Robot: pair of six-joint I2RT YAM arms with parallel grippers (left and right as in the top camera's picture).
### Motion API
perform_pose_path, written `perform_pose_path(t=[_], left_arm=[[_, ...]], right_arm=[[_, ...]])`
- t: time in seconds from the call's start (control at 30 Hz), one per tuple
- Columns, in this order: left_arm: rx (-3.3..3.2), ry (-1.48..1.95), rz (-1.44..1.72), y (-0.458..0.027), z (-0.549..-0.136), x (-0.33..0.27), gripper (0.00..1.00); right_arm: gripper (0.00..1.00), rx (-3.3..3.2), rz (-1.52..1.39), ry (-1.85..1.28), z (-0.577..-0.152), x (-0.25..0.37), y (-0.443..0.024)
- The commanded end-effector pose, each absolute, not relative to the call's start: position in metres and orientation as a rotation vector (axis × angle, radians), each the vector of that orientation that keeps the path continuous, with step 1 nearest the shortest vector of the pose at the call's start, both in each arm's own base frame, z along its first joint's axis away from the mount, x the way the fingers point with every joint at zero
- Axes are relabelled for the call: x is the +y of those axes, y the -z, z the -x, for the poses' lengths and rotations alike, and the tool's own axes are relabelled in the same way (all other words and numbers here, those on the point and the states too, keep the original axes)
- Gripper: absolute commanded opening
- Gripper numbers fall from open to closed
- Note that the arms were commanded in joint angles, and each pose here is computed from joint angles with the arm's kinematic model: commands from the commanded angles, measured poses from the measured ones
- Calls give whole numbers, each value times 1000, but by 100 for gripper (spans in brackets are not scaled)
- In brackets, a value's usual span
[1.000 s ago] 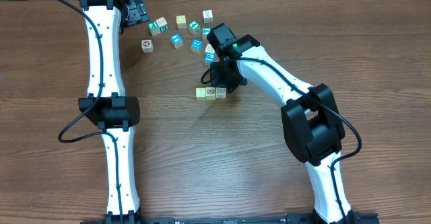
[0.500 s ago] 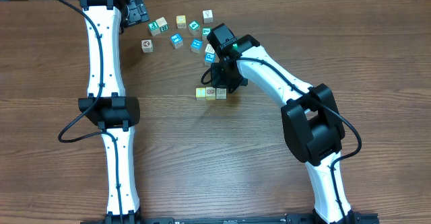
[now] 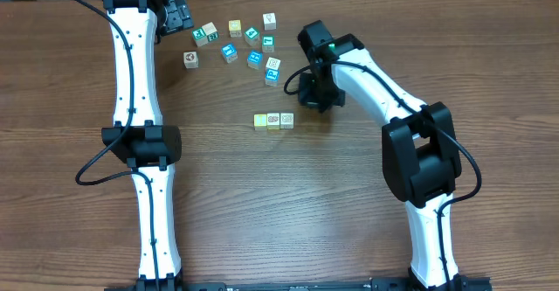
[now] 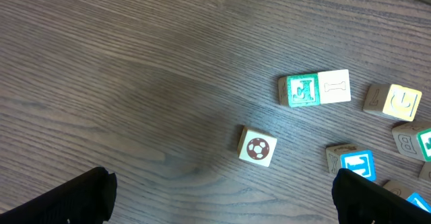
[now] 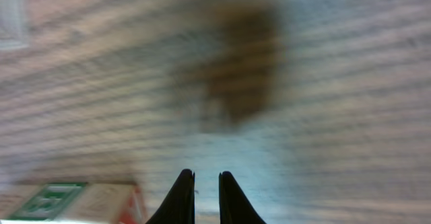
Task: Form a horizontal line
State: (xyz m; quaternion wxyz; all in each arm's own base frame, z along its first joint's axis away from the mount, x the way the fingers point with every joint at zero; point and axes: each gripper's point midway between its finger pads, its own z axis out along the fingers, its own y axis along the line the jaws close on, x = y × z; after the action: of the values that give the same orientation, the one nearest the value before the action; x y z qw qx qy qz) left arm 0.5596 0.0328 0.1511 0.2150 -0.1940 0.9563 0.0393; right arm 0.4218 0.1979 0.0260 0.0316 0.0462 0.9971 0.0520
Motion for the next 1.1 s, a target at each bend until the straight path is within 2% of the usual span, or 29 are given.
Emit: perform_pose_path(t=[0.0, 0.2, 1.07], left_arm=[[2605, -112, 523, -173, -559, 35, 100], [2605, -112, 523, -173, -559, 35, 100], [2605, -112, 523, -173, -559, 35, 100]], right_arm=[[9, 3060, -112, -174, -415, 207, -48], [9, 3085, -41, -178, -400, 225, -47], [9, 3058, -2, -247, -402, 243, -49]])
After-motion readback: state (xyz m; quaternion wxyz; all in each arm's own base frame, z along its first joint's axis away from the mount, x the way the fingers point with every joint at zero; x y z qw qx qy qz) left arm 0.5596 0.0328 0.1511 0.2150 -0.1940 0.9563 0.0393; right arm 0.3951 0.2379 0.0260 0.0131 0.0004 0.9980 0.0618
